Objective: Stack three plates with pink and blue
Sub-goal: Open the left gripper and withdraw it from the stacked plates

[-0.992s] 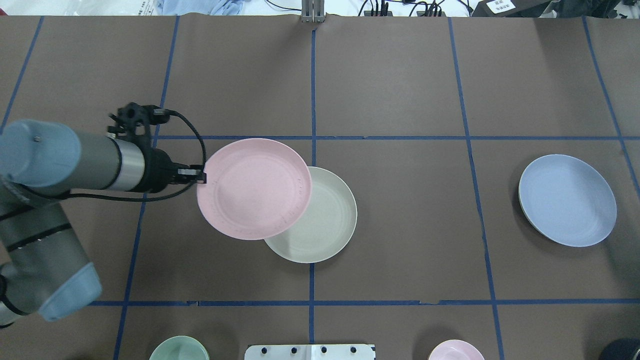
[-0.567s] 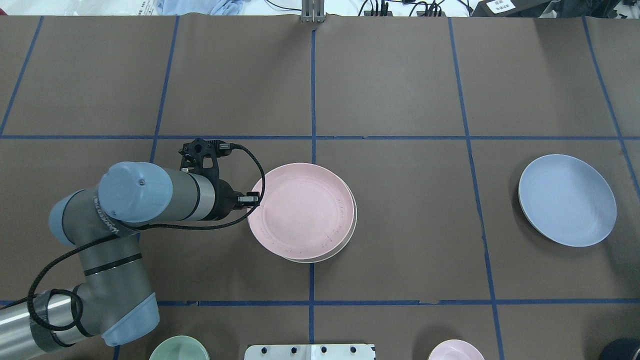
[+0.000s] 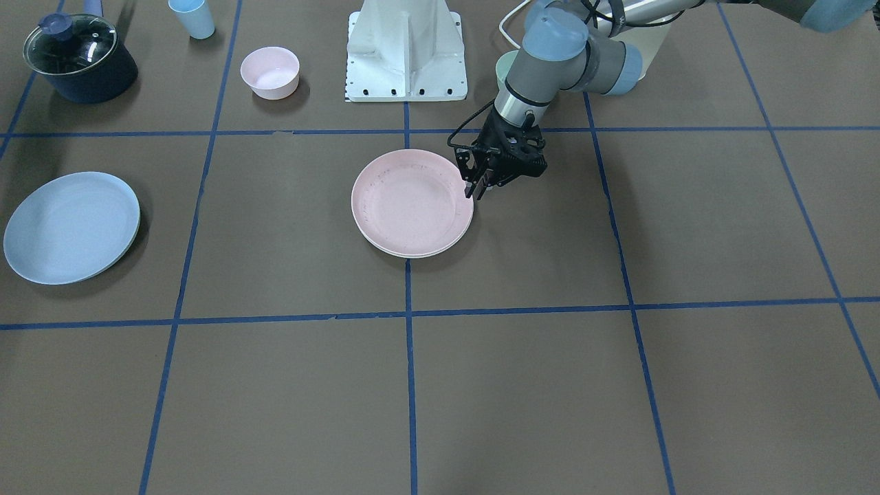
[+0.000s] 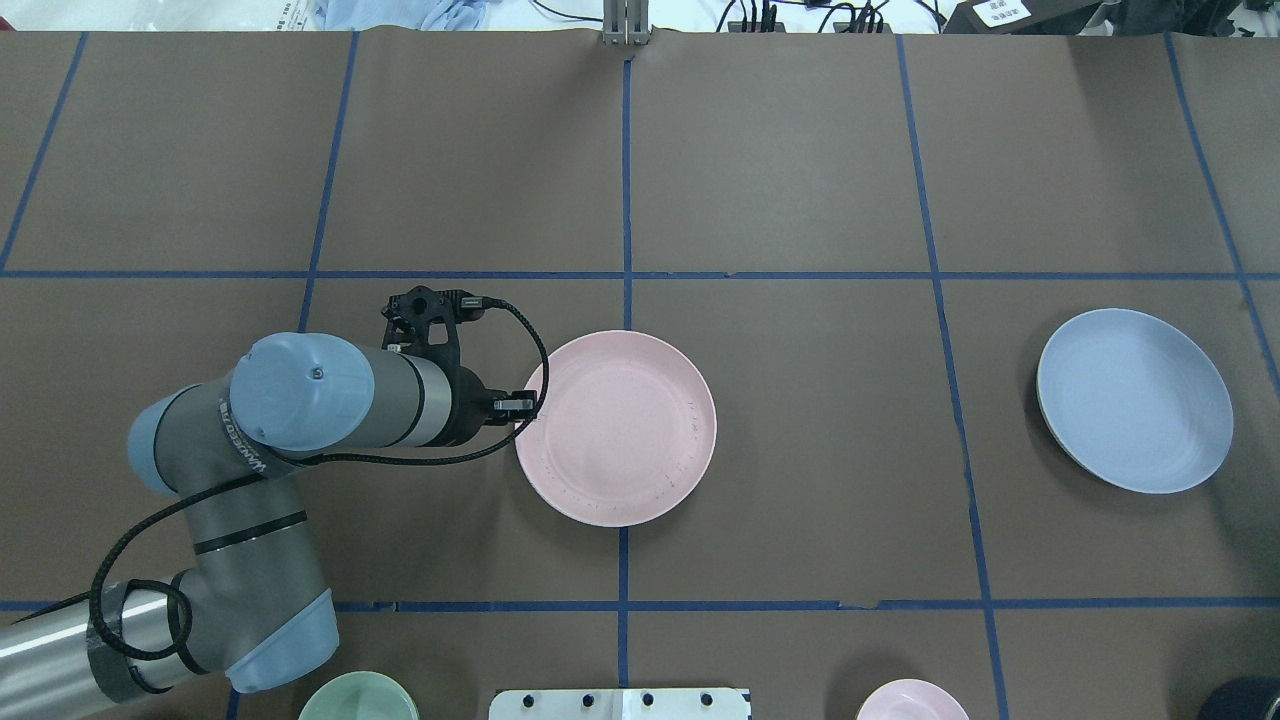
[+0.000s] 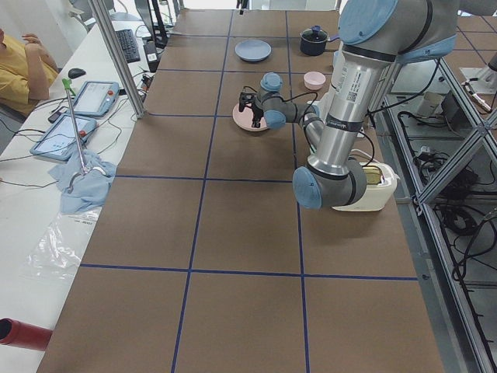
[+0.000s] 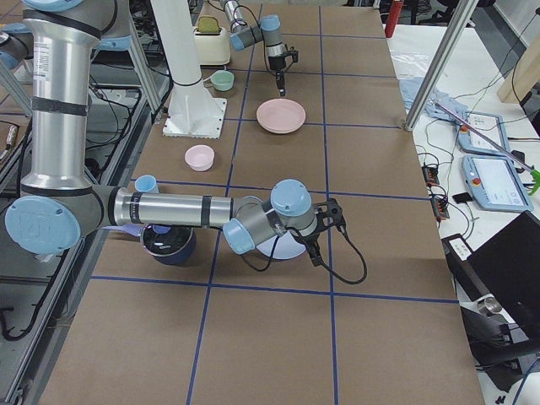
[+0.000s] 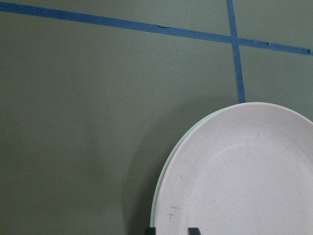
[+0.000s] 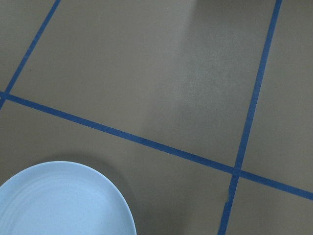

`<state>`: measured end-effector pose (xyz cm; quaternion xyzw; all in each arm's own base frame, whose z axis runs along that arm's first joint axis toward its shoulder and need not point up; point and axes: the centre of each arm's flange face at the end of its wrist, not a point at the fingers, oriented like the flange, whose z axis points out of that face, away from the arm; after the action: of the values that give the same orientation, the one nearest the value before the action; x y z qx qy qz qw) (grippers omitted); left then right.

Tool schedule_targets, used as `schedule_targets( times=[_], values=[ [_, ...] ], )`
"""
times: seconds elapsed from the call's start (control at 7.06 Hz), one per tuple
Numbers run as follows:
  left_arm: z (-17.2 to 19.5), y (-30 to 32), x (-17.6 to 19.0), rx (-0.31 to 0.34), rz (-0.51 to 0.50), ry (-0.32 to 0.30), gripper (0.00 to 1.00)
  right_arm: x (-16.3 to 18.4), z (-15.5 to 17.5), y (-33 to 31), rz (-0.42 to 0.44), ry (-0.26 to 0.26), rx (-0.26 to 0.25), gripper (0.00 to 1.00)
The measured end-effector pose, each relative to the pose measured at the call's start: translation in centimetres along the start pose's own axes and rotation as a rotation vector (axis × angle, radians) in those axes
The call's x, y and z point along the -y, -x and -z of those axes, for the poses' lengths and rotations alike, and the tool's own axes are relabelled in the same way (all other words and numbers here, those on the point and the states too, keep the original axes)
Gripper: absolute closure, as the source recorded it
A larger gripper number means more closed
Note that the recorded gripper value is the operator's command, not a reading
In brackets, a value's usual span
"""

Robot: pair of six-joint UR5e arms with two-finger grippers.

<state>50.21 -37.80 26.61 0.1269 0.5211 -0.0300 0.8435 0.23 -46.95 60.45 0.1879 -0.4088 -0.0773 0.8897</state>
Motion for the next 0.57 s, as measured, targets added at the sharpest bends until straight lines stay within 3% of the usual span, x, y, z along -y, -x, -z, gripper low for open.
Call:
schedule_targets(
  times=[0.28,0.57],
  values=[
    [4.6,3.8,4.6,0.016,-0.196,-0.001,0.0,0.1,-2.5,2.9,-0.067,0.014,0.004,0.0],
    [10.7,12.4,7.7,0.075,-0.395,0.015,0.0,-2.3,-6.3,6.4,-0.135,-0.01,-0.02,0.03]
  ],
)
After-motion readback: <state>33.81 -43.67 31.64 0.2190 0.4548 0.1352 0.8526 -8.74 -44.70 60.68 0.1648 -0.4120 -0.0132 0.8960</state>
